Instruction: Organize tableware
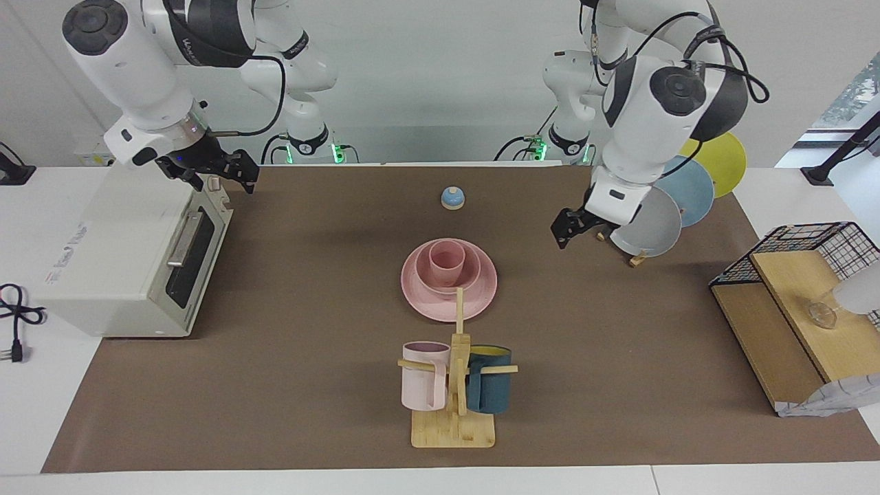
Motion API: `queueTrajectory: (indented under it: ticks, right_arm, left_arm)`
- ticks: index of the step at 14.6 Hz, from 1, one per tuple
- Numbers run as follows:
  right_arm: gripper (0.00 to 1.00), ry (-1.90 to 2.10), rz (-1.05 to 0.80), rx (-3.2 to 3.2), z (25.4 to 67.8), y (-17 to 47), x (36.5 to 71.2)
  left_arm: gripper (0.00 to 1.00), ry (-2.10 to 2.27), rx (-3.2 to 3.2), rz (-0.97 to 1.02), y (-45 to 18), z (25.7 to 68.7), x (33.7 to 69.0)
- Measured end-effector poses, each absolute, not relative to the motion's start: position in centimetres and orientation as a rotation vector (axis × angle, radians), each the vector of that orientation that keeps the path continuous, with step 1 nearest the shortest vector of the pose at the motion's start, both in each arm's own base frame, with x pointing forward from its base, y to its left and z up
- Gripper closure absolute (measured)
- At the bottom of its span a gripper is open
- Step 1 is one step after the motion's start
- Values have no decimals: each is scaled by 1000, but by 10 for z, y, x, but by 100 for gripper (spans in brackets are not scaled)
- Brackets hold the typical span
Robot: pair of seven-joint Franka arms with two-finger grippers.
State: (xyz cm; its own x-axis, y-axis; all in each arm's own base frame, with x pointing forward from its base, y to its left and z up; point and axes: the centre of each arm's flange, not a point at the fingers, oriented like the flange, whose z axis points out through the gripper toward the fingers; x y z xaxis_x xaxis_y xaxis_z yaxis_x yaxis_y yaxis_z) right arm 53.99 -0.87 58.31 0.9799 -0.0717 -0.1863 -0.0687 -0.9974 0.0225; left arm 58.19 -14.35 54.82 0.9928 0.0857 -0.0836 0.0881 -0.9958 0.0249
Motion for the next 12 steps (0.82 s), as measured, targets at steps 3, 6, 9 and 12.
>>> queueTrajectory:
  ticks: [3, 6, 9, 12]
  right_arm:
    - [0, -117, -286, 3111, 585, -11, 540]
    - [0, -116, -285, 3111, 585, -11, 540]
    - [0, -116, -285, 3111, 585, -11, 540]
    - [0, -116, -285, 3111, 585, -11, 540]
  left_arm:
    - [0, 8, 3105, -163, -75, 567, 575]
    - [0, -38, 3098, -160, -37, 575, 570]
    - [0, -64, 3100, -140, -45, 583, 565]
    - [0, -88, 3103, -127, -53, 600, 552]
